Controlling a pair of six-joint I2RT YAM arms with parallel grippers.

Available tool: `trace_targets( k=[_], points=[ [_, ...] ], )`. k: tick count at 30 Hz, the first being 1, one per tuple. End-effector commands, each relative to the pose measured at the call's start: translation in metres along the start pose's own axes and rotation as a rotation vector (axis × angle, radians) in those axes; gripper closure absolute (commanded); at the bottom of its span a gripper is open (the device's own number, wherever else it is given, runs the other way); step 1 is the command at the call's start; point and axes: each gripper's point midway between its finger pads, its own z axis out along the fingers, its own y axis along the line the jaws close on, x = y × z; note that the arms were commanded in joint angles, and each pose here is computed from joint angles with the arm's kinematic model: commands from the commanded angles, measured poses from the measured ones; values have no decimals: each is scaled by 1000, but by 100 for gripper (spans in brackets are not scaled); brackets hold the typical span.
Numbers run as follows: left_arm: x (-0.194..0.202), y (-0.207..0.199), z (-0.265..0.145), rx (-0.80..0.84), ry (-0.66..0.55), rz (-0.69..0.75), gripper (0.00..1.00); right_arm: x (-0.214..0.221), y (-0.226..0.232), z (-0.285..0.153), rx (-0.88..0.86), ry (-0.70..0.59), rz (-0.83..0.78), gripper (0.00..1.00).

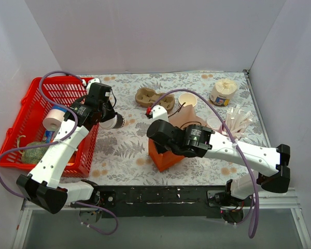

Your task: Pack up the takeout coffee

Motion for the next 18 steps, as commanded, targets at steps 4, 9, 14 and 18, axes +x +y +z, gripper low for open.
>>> trace_targets(
  k=[4, 9, 14, 18],
  points=[
    [-9, -6, -8, 47, -25, -1, 100, -13, 34, -26, -362, 0, 96, 99],
    [-15, -12, -14, 86, -39, 48, 100, -2, 36, -27, -392, 57, 64, 99],
    [-61, -28, -55, 174, -167, 129, 100, 14, 51, -26, -504, 100, -19, 99],
    [-97, -57, -99, 342, -279, 168, 100, 14, 70, -43, -671, 75, -115, 99]
  ],
)
